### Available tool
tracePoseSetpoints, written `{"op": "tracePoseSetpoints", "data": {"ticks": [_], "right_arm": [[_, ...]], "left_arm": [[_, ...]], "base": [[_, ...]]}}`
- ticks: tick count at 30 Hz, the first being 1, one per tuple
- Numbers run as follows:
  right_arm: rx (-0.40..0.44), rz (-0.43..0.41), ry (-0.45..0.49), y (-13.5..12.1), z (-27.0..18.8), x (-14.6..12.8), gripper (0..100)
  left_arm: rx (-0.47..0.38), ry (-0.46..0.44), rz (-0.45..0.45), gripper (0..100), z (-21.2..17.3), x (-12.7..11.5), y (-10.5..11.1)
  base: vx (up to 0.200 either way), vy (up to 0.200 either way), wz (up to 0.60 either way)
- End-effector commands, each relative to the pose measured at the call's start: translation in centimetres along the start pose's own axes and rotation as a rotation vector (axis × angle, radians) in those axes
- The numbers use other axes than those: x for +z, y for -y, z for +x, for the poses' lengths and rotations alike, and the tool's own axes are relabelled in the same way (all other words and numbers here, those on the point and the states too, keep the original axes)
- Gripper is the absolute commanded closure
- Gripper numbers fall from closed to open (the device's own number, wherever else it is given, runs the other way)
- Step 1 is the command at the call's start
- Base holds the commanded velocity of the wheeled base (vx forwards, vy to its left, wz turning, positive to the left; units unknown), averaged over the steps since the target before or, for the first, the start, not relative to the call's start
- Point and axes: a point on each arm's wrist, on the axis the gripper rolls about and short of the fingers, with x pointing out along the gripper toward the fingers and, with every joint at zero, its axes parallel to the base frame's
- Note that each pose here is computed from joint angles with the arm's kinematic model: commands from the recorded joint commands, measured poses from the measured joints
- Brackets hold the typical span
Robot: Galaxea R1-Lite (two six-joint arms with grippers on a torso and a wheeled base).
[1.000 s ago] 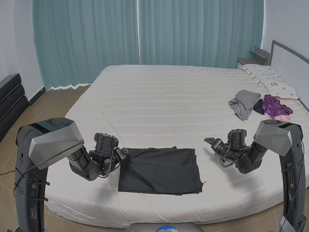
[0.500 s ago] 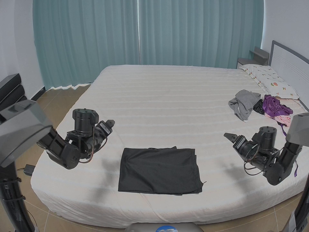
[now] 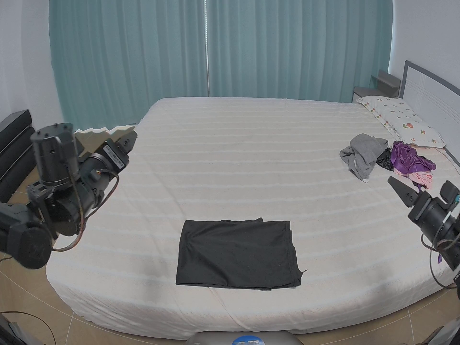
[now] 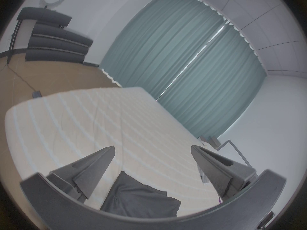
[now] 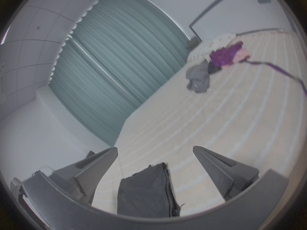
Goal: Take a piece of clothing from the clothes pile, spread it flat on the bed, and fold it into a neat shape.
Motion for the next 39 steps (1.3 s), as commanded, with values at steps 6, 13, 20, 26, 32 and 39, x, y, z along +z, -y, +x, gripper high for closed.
{"op": "tracePoseSetpoints", "data": {"ticks": [6,13,20,26,32,39], "right_arm": [[0.044,-0.385,0.120,1.6,-15.9,-1.9,0],[0.009,-0.424,0.104,2.7,-17.3,-3.8,0],[0.066,-0.545,0.150,2.8,-18.9,-4.4,0],[0.032,-0.635,0.233,2.0,-20.2,-3.5,0],[-0.050,-0.691,0.233,2.1,-21.2,-4.2,0],[-0.049,-0.734,0.242,2.3,-21.0,-4.5,0]], "left_arm": [[0.045,0.367,0.191,0,-16.1,6.1,-3.9],[0.199,0.554,0.273,0,-20.9,7.1,-7.5],[0.303,0.697,0.253,0,-25.8,6.9,-9.8],[0.367,0.761,0.274,0,-28.8,5.7,-11.0],[0.438,0.835,0.289,0,-30.6,4.5,-11.3],[0.390,0.812,0.355,0,-30.8,3.0,-11.8]], "base": [[0.000,0.000,0.00],[0.000,0.000,0.00],[0.000,0.000,0.00],[0.000,0.000,0.00],[0.000,0.000,0.00],[0.000,0.000,0.00]]}}
